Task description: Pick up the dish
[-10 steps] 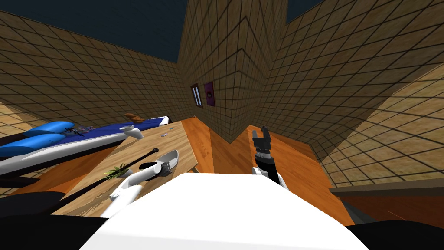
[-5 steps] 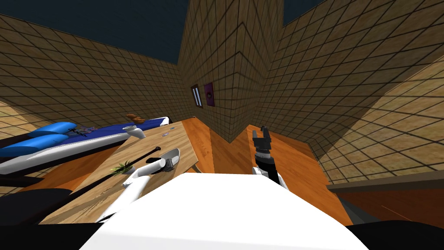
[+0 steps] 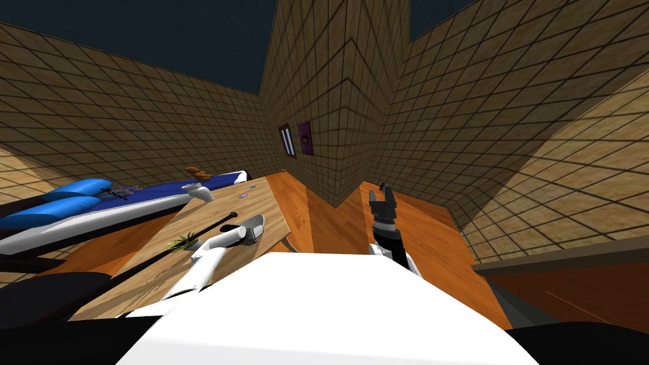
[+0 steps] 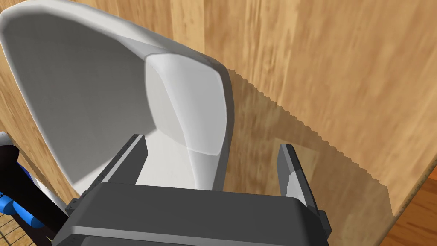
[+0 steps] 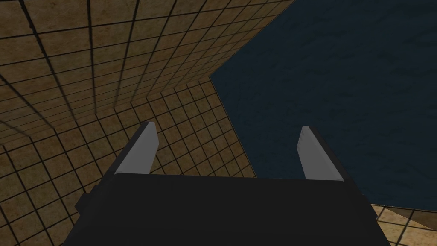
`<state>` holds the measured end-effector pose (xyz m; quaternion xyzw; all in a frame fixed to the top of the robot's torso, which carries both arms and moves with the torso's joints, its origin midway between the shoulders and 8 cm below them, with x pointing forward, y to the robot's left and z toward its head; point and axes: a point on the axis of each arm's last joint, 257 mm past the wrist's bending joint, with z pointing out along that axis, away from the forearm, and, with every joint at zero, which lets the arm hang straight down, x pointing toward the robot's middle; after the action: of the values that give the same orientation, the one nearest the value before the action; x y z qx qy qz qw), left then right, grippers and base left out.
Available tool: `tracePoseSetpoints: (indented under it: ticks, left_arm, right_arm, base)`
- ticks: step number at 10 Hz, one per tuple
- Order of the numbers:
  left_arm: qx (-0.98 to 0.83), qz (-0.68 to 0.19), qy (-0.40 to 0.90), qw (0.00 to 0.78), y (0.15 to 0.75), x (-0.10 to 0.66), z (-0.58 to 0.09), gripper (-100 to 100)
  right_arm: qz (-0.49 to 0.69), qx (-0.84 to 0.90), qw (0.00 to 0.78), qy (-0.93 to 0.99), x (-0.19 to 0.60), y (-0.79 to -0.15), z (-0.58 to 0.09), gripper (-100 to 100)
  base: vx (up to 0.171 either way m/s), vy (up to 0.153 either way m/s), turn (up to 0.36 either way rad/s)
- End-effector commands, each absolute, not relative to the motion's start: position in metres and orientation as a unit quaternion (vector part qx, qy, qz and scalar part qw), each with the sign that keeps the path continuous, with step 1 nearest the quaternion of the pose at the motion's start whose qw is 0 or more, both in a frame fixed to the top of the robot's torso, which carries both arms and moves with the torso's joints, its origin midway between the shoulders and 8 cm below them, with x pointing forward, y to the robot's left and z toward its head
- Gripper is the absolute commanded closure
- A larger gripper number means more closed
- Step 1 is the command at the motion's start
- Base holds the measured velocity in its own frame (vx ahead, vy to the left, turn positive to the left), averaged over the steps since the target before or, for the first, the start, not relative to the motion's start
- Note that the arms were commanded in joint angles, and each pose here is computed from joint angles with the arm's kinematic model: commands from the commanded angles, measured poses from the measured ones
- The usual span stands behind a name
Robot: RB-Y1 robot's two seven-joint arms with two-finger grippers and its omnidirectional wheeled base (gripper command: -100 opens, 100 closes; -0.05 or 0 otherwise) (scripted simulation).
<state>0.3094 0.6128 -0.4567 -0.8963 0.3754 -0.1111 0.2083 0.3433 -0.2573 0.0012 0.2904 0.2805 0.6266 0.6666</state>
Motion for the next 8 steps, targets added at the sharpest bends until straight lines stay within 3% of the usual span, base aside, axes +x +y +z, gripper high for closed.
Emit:
tracePoseSetpoints:
  ticks: [1, 8]
  left_arm:
    - [-0.893, -0.114, 0.378, 0.216, 0.618, 0.325, -0.45, -100]
    - [-0.902, -0.106, 0.365, 0.204, 0.62, 0.354, -0.451, -100]
  right_arm:
    - [0.627, 0.29, 0.667, 0.28, 0.343, -0.257, 0.001, 0]
    - [0.627, 0.29, 0.667, 0.281, 0.343, -0.257, 0.001, 0]
  base:
    - [-0.124, -0.019, -0.033]
    - [-0.055, -0.01, -0.007]
